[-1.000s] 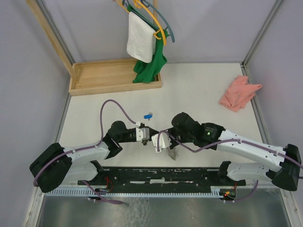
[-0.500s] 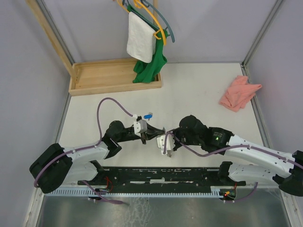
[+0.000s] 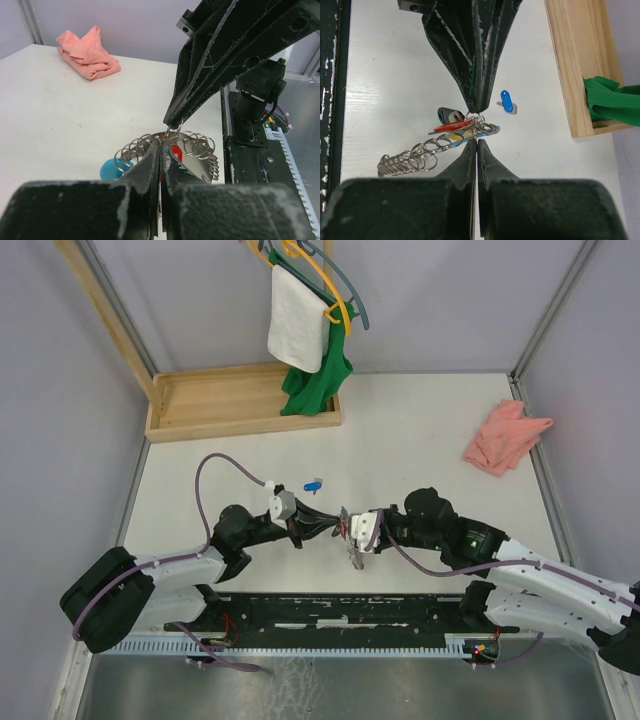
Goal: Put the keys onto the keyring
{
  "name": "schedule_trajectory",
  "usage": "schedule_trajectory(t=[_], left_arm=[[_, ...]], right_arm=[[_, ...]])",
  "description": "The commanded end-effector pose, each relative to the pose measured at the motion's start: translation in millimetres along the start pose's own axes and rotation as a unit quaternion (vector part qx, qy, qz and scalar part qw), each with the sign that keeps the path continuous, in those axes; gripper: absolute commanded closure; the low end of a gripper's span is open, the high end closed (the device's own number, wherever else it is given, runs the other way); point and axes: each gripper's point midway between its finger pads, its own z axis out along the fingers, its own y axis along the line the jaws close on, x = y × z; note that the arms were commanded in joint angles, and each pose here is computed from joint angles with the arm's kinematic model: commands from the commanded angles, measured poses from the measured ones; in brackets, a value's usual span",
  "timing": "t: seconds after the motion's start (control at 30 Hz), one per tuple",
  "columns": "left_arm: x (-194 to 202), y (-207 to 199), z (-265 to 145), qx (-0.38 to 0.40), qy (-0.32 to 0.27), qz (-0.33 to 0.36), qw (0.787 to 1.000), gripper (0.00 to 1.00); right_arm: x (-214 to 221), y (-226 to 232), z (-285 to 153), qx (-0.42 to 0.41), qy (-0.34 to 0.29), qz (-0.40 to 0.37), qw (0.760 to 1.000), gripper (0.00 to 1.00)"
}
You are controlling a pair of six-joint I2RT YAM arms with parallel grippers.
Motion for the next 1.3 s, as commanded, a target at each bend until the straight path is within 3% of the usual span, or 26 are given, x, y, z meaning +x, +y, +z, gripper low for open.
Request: schedule_trajectory(t=[0.0, 0.27, 0.43, 0.73, 1.07, 1.27], left_arm=[[-13.0, 2.5, -3.9, -0.019, -0.039, -0.022, 0.999, 0.96], [-20.7, 0.2, -9.2, -0.02, -0.073, -0.003, 0.997, 0.91], [-14.2, 8.7, -16.6, -0.046, -0.048, 0.042, 0.997, 0.85], [-38.4, -23.7, -12.9, 0.065, -0.056, 0.168, 0.982, 0.84], [-29.9, -17.5, 5.3, 0.093, -0.042, 0.177, 0.979, 0.82], [-26.1, -3.6, 7.0, 0.057, -0.038, 0.173, 0.983, 0.78]], right_arm=[[-50.2, -33.3, -11.0, 0.069, -0.126, 0.041, 0.989, 0.99], [-41.8, -32.8, -7.0, 0.079, -0.143, 0.083, 0.983, 0.99], [-35.9, -30.8, -7.4, 0.082, -0.147, 0.094, 0.981, 0.99], [-36.3, -26.6, -4.2, 0.071, -0.157, 0.087, 0.981, 0.99], [-38.8, -21.8, -6.2, 0.059, -0.163, 0.079, 0.982, 0.99], [-39.7, -19.9, -6.3, 0.053, -0.165, 0.076, 0.982, 0.99]])
